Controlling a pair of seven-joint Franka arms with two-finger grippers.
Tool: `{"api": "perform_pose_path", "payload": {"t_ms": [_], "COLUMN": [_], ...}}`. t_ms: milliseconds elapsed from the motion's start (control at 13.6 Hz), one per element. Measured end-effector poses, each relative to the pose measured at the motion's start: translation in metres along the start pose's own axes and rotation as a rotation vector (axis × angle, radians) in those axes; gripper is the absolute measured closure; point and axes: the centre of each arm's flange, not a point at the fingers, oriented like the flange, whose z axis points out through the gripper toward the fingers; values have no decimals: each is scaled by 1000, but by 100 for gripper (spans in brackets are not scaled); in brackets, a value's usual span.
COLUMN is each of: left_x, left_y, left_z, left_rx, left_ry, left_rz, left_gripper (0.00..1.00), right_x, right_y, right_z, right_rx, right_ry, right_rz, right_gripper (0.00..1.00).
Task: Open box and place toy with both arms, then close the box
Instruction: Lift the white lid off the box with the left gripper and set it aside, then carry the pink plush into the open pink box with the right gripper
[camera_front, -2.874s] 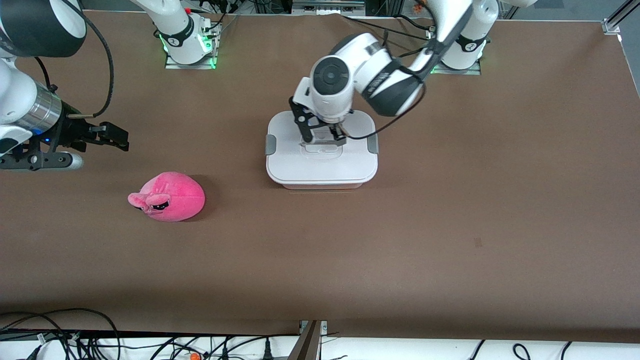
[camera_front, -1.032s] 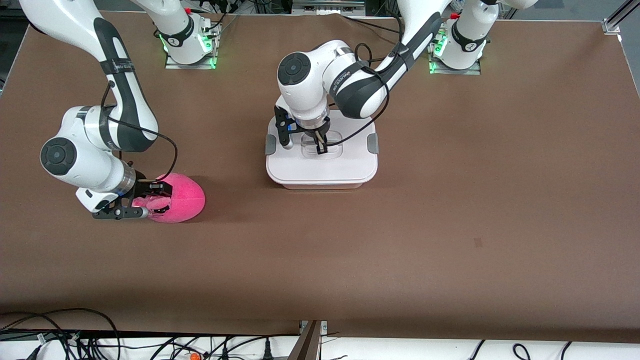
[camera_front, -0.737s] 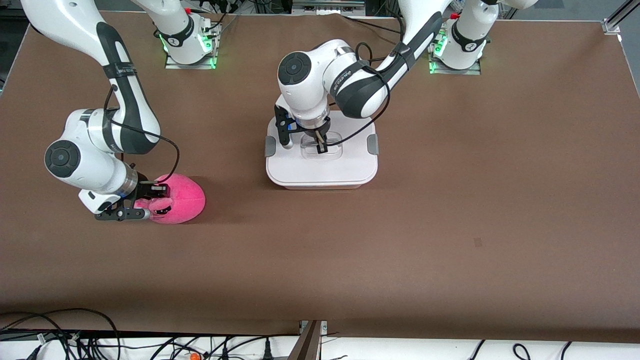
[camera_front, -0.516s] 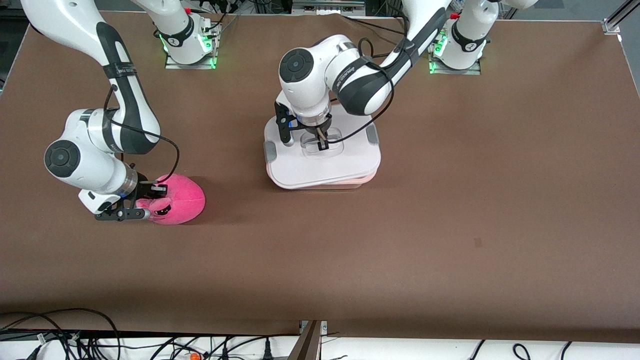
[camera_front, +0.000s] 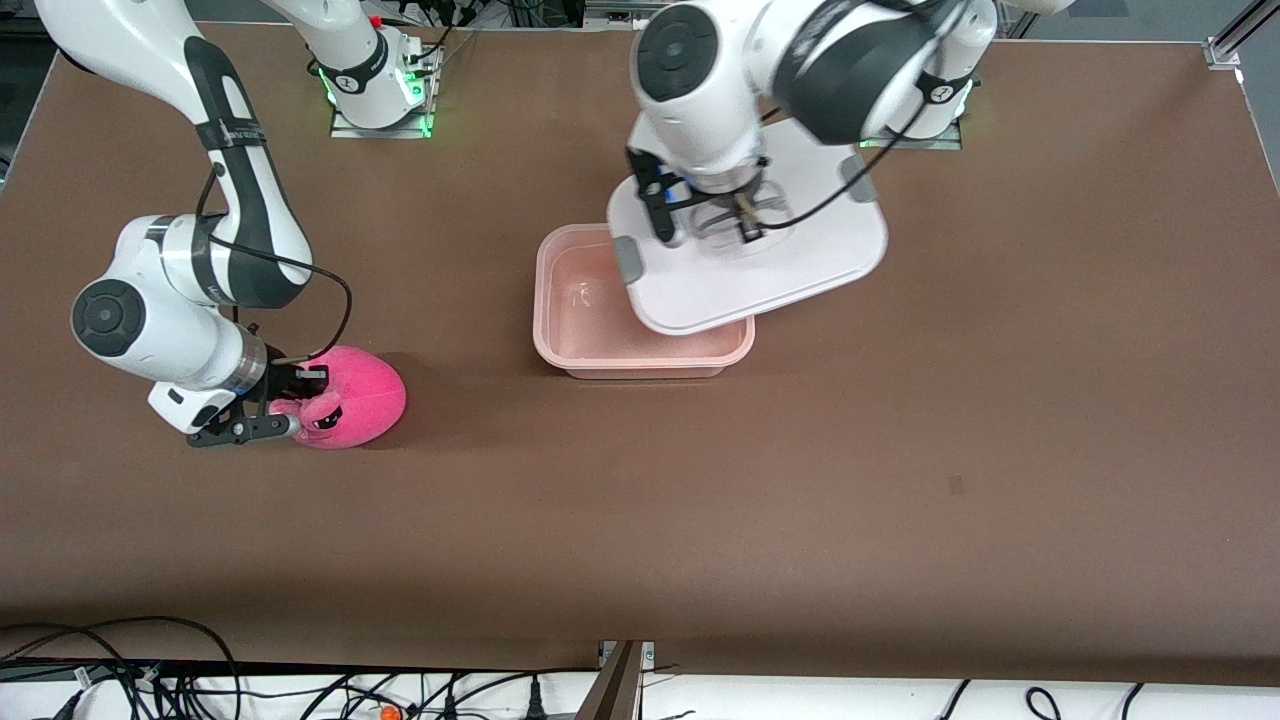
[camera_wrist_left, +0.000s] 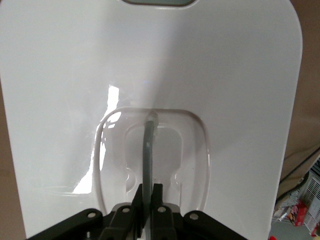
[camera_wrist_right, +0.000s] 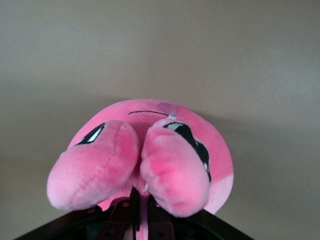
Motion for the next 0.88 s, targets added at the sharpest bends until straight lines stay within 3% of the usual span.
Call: {"api": "perform_pose_path", "payload": {"t_ms": [221,516,663,884], "left_x": [-83,-170,-190,-191], "left_y": [-59,-139,-169,-187], "left_z": [-1,21,48,74], "left_rx": [-102,-168,-216,-252], "left_ry": [-61,-68,-67,-79], "left_rz": [-41,18,60,117], "left_gripper": [93,93,93,93], "right_x": [8,14,17,7], "right_y": [-26,-89,-135,-229], "right_z": [-61,-125,-142,-147], "right_rx": [22,34,29,-4], "right_ry": [-45,-25,7,5], "right_rz": [-170,-495,-659,-847], "right_gripper": [93,93,93,93]}}
